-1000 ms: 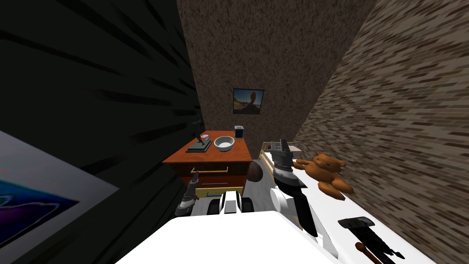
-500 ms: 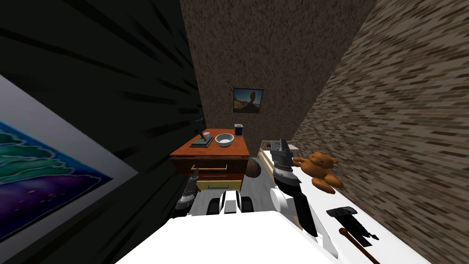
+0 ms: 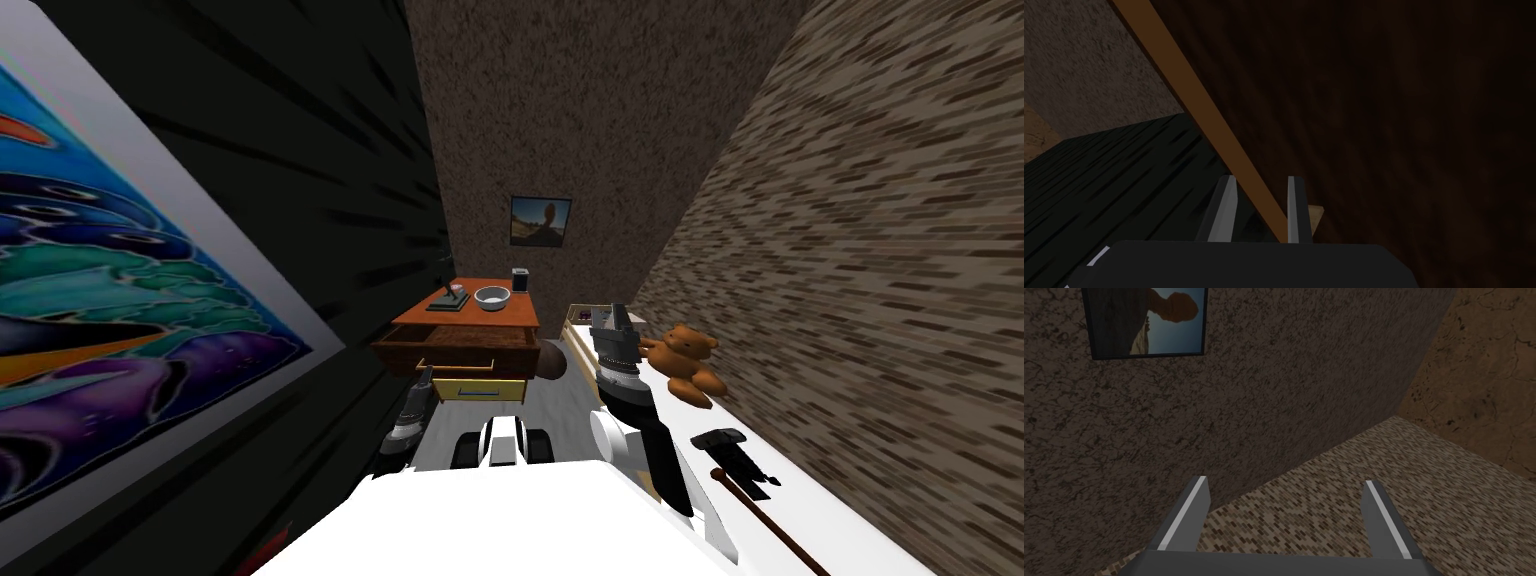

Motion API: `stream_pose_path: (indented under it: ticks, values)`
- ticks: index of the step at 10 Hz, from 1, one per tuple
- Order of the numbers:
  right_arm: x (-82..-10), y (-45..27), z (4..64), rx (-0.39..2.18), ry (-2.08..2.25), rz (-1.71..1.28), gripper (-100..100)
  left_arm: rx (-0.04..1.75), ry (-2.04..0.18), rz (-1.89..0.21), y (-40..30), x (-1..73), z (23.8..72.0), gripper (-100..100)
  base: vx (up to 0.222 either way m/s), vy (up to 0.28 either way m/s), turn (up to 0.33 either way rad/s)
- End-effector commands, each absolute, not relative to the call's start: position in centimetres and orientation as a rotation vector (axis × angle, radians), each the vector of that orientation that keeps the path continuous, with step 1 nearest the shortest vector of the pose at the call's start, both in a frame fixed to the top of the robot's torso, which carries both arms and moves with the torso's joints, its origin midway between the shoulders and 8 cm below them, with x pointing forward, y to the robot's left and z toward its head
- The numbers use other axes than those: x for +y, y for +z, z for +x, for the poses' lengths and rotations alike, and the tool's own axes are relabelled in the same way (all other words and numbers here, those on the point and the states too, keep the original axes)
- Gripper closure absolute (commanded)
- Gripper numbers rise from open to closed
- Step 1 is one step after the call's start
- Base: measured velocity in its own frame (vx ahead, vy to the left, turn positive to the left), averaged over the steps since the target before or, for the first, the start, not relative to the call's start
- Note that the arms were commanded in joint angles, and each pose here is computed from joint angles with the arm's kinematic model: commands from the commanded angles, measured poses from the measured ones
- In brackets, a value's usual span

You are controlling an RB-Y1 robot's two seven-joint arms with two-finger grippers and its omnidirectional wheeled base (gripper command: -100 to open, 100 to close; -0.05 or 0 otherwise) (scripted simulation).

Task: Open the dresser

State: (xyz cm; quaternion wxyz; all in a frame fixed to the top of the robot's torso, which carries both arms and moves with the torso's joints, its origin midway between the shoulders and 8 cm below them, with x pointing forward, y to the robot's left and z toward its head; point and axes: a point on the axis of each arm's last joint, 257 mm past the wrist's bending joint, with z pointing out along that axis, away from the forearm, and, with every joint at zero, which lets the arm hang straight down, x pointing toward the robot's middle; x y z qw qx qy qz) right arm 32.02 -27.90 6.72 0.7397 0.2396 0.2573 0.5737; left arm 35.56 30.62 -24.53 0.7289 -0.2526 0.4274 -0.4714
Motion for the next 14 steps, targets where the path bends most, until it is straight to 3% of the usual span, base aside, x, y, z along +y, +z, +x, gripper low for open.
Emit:
stream_pose_path:
  ticks: [1, 6, 7, 14]
  values:
    - [-27.9, 6.7, 32.0, 0.564, 1.259, 0.526, 0, 0.923, -1.054, -0.531, -23.5, 30.6, 35.4, 100, -0.176, -0.011, 0.024]
    - [-27.9, 6.7, 32.0, 0.565, 1.259, 0.526, 0, 0.924, -1.067, -0.523, -23.3, 30.5, 33.8, 100, -0.153, -0.002, 0.029]
    - [-27.9, 6.7, 32.0, 0.565, 1.259, 0.526, 0, 0.943, -1.059, -0.546, -23.4, 31.5, 35.2, -100, -0.139, -0.021, 0.02]
    - [-27.9, 6.7, 32.0, 0.565, 1.259, 0.526, 0, 0.94, -1.069, -0.551, -19.6, 34.2, 39.6, -100, -0.052, -0.045, 0.005]
